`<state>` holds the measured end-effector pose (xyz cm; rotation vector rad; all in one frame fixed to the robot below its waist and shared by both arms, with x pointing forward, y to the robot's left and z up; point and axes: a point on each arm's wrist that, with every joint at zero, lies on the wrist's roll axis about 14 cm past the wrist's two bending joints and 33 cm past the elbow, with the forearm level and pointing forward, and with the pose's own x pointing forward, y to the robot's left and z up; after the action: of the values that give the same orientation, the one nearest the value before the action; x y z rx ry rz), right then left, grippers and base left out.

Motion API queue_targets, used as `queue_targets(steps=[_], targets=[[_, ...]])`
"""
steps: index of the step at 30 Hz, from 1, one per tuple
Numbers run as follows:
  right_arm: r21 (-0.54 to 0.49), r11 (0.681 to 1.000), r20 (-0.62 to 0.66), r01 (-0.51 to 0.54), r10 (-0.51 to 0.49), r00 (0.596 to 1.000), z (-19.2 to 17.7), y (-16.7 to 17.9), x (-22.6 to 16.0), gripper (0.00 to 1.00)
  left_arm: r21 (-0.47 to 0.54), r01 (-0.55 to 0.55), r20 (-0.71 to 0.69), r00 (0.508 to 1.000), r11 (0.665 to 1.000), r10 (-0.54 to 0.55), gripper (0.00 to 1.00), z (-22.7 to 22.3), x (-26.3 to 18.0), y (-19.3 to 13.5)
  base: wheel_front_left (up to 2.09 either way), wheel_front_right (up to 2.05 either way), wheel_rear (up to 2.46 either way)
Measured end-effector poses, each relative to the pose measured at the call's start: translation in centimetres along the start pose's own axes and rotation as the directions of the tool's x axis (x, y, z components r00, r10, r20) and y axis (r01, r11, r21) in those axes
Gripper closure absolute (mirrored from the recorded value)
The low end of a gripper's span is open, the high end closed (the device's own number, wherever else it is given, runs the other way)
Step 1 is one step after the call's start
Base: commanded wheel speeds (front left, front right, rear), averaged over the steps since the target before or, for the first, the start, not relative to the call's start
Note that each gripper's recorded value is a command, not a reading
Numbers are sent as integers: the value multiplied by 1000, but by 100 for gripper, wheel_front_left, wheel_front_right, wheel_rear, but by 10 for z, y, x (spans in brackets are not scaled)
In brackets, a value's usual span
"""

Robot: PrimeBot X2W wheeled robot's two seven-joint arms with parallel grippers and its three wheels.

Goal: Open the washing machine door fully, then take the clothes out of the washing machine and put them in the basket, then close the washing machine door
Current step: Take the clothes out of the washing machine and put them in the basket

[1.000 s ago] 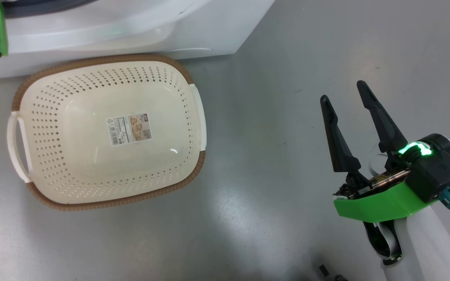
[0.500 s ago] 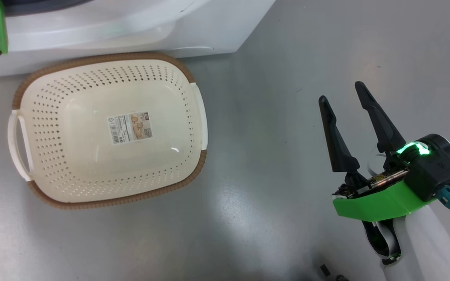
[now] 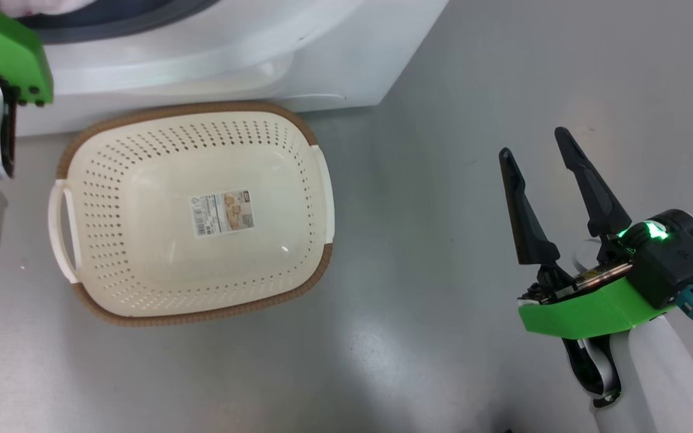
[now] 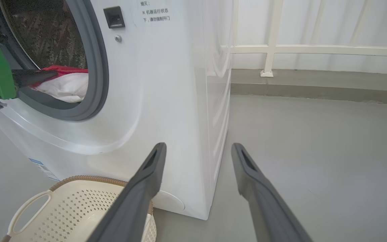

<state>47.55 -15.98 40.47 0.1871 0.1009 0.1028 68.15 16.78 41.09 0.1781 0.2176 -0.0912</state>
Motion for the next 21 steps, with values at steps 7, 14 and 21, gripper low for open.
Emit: queue_targets(steps=[7, 14, 21], targets=[[-4, 1000, 18, -13, 13, 1000, 11, 7, -8, 0, -57, -17, 76, 997, 998, 21, 100, 13, -28, 5, 0, 0, 0], [-16, 1000, 39, -26, 27, 999, 24, 15, -20, 0, -113, -28, 147, 988, 993, 44, 100, 30, -66, 10, 0, 0, 0], [-15, 999, 65, -41, 42, 997, 39, 24, -34, 0, -164, -33, 238, 969, 986, 72, 100, 55, -112, 13, 0, 0, 0]])
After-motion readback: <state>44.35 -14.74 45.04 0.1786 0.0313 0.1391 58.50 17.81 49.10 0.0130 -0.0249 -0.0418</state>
